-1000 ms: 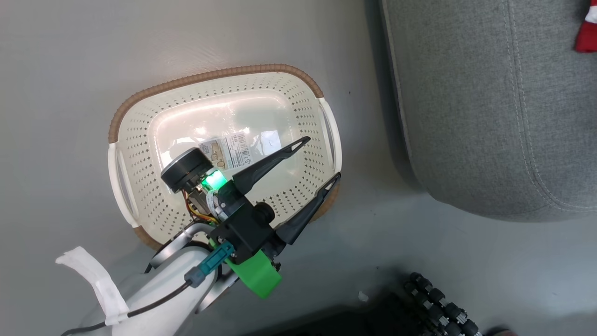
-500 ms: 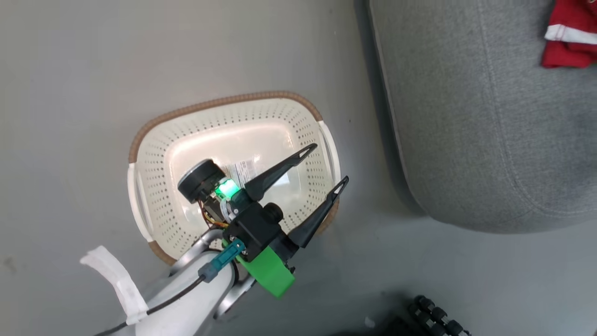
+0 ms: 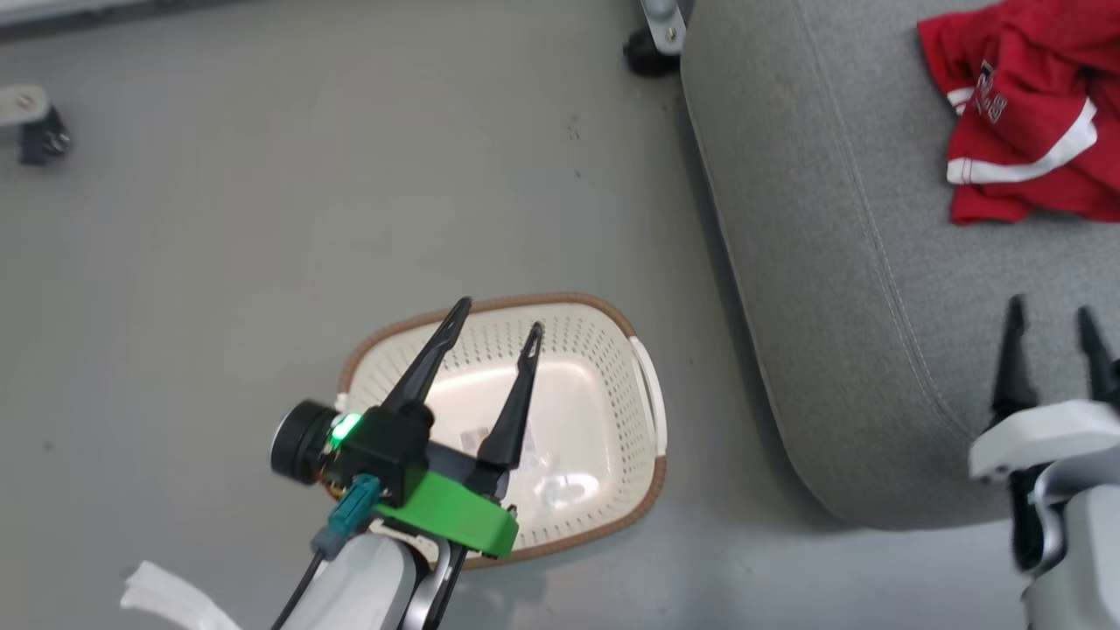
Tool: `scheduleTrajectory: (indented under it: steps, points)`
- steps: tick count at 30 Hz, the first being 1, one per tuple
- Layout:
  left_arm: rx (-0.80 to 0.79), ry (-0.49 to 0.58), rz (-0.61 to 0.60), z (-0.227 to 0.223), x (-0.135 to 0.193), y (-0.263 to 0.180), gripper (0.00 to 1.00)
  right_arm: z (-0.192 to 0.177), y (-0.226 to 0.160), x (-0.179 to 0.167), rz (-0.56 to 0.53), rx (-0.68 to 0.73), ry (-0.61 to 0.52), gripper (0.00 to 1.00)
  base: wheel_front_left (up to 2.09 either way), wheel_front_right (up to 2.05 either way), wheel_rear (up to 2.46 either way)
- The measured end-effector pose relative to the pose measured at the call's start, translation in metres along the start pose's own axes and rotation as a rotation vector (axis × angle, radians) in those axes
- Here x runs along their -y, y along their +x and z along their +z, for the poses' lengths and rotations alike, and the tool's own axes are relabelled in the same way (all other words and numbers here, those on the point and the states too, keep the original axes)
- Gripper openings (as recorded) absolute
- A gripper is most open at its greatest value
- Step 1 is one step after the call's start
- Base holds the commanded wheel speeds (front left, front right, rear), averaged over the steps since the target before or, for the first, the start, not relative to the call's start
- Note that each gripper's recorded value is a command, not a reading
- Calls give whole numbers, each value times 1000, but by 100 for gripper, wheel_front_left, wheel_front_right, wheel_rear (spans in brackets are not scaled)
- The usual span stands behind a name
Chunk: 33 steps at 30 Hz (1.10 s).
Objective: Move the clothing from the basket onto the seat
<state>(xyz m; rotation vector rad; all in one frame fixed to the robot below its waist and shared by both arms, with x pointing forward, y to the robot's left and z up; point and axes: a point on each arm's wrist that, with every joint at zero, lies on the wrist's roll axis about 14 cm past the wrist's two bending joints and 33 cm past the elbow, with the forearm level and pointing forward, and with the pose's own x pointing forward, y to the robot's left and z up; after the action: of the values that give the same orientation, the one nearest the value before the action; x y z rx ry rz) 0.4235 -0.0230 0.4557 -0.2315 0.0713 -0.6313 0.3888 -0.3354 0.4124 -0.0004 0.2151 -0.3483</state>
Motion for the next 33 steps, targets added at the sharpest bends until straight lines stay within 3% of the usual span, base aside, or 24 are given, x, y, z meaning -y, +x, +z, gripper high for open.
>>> scheduleTrajectory:
  steps: [10,21,27,33]
  points:
    - [72,28,341,35,-49,-81,100,5,-47,-88,252,22,98,100,0,0,0]
    - [244,105,555,90,-80,-160,100,82,-78,-172,506,240,174,100,0,0,0]
    - [348,139,577,120,-75,-185,100,113,-103,-180,558,351,174,100,0,0,0]
    - [344,187,539,119,-58,-192,100,111,-125,-167,548,374,160,100,0,0,0]
